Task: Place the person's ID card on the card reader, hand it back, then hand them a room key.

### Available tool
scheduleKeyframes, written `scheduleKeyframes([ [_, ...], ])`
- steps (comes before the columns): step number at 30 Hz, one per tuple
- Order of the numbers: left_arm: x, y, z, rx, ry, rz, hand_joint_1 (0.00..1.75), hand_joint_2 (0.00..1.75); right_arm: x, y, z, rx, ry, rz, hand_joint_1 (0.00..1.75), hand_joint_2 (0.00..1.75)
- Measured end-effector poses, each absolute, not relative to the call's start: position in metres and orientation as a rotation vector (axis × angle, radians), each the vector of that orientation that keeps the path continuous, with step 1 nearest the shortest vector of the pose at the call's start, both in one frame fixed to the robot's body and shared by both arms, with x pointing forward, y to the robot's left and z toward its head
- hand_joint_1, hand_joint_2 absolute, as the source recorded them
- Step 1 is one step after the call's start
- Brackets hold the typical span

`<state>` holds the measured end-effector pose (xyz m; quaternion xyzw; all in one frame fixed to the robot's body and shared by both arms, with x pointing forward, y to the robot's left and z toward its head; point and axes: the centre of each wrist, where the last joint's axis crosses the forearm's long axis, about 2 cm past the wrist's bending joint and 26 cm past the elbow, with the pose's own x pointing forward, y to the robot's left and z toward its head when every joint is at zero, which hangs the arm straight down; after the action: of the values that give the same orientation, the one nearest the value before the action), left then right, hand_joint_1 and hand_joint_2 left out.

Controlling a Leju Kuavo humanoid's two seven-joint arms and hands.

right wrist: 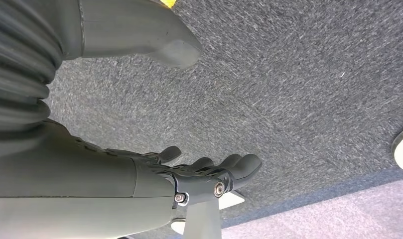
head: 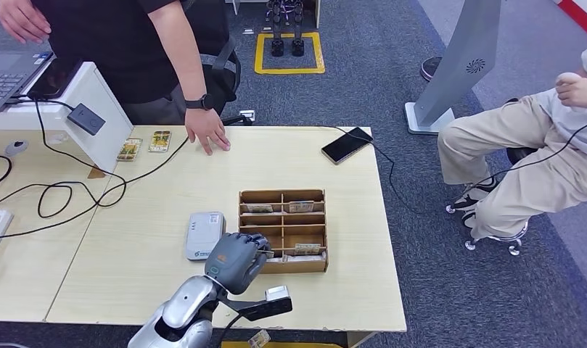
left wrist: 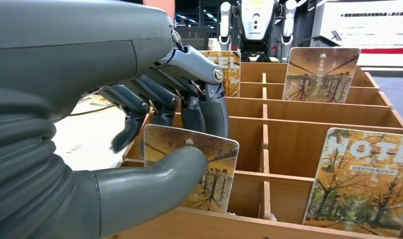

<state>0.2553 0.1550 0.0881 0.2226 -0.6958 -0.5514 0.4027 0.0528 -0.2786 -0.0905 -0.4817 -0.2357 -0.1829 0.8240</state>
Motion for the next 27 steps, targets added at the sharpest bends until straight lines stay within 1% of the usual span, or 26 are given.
scheduleKeyframes([
  [23, 0.2515, 0.1536, 0.0856, 0.517, -1.778, -1.407, 1.75, 1.75, 0.0528, -0.2774, -0.0908, -1.021, -0.508, -0.385, 0.00, 1.75],
  [27, 0.2494, 0.1528, 0.0851, 0.509, -1.829, -1.382, 1.75, 1.75, 0.0528, -0.2767, -0.0910, -1.018, -0.512, -0.376, 0.00, 1.75],
])
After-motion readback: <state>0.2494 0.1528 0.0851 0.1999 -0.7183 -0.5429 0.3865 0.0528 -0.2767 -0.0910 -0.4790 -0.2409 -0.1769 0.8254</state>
